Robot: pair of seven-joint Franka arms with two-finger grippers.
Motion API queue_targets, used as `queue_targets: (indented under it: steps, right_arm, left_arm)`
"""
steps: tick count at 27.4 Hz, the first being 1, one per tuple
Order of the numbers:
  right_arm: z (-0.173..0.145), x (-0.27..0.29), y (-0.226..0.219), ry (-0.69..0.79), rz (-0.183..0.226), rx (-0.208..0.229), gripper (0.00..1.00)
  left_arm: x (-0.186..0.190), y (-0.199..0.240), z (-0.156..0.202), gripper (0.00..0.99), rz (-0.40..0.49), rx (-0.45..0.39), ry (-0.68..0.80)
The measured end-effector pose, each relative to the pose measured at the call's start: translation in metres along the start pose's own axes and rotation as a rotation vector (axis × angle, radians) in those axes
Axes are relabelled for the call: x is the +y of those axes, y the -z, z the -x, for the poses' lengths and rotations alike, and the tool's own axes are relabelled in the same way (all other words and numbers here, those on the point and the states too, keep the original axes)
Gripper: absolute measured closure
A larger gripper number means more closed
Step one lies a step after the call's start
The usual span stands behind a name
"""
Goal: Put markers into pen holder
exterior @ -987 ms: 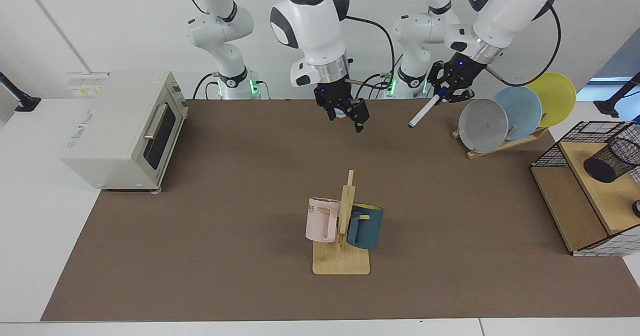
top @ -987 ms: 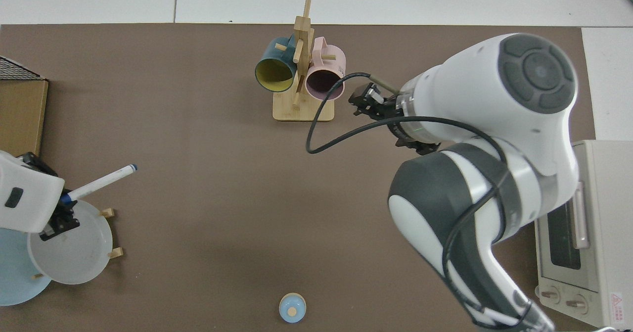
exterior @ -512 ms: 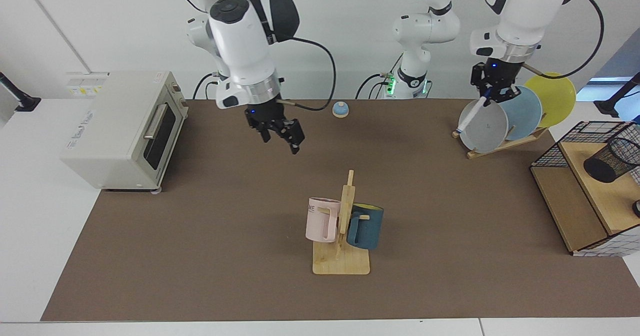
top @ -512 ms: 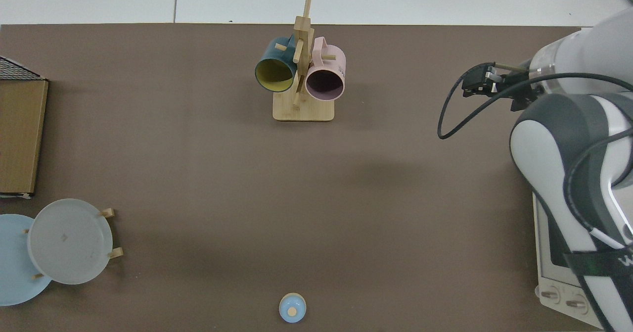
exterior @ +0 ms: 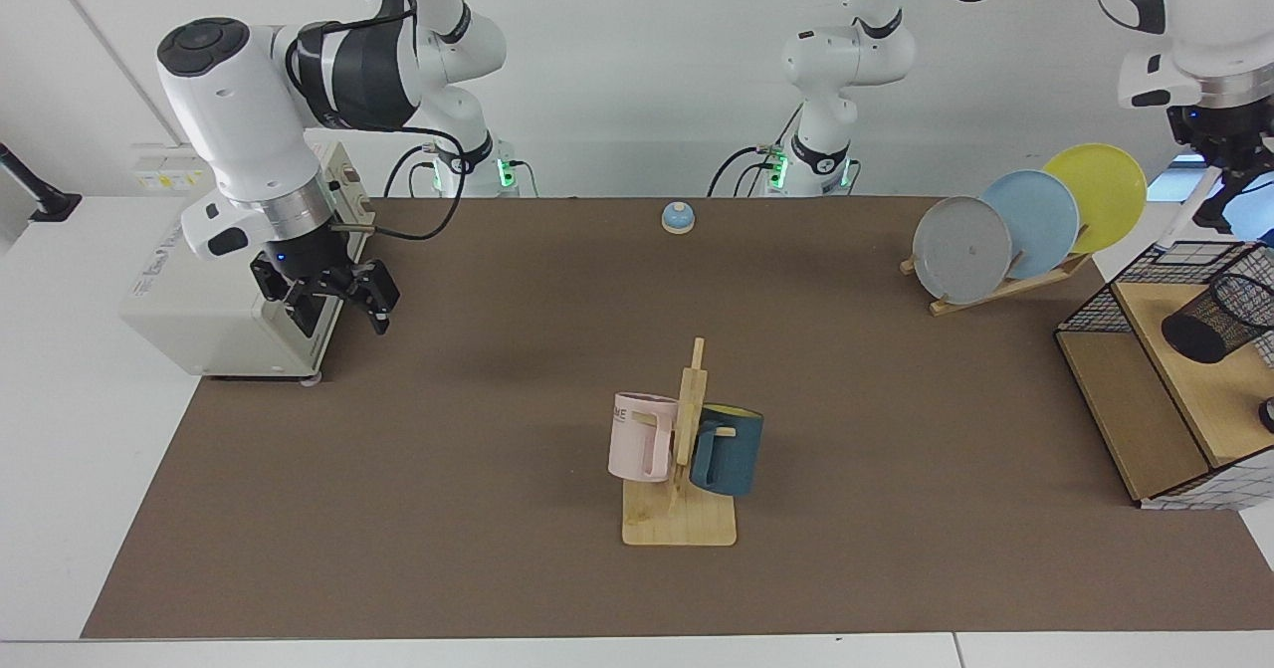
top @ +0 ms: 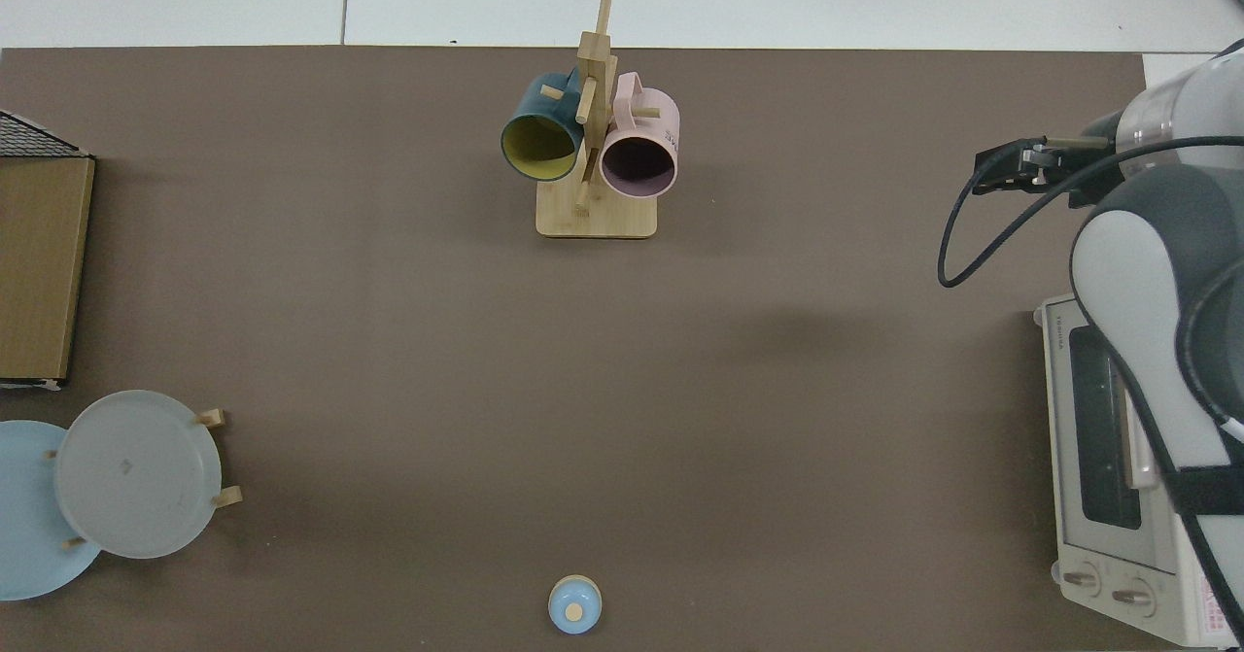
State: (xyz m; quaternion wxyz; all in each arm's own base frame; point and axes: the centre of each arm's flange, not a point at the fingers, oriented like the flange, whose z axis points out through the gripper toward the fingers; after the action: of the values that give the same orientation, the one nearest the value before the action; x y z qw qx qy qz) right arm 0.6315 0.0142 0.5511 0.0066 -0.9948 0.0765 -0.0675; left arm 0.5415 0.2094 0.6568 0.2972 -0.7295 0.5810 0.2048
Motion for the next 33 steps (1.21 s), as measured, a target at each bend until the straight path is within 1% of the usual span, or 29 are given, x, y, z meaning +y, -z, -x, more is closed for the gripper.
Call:
queue_targets:
  steps: [2,5,10,12,16,19,22,27,30,33]
  right_arm:
    - [0.002,-0.002,0.0,0.003,0.001,-0.016,0.0]
    - [0.01,-0.001,0.011,0.006,0.001,-0.056,0.0]
    - [0.034,0.014,0.064,0.003,-0.014,-0.094,0.0]
    - [0.047,0.022,0.086,0.005,-0.011,-0.104,0.0]
    - [0.07,0.039,0.121,0.04,-0.004,-0.102,0.0]
    - [0.078,0.055,0.134,0.103,-0.009,-0.086,0.0]
    - [0.078,0.082,0.138,0.137,-0.006,-0.079,0.0]
    - [0.077,0.116,0.137,0.14,-0.001,-0.082,0.0]
    - [0.078,0.117,0.139,0.149,0.018,-0.08,0.0]
    - [0.078,0.105,0.139,0.172,0.034,-0.08,0.0]
  left_arm:
    - [-0.005,-0.01,0.001,0.855,-0.008,-0.024,-0.044]
    - [-0.015,-0.024,-0.004,0.855,-0.025,-0.049,-0.093]
    - [-0.032,-0.037,-0.005,0.855,-0.096,-0.071,-0.161]
    - [-0.037,-0.038,-0.008,0.855,-0.127,-0.075,-0.193]
    - [-0.047,-0.043,-0.014,0.855,-0.155,-0.098,-0.236]
    - [-0.052,-0.054,-0.017,0.855,-0.157,-0.116,-0.255]
    - [-0.054,-0.069,-0.01,0.855,-0.149,-0.13,-0.259]
    - [-0.05,-0.081,0.006,0.855,-0.129,-0.14,-0.275]
    - [-0.048,-0.083,0.009,0.855,-0.118,-0.142,-0.283]
    - [-0.047,-0.084,0.007,0.855,-0.103,-0.14,-0.301]
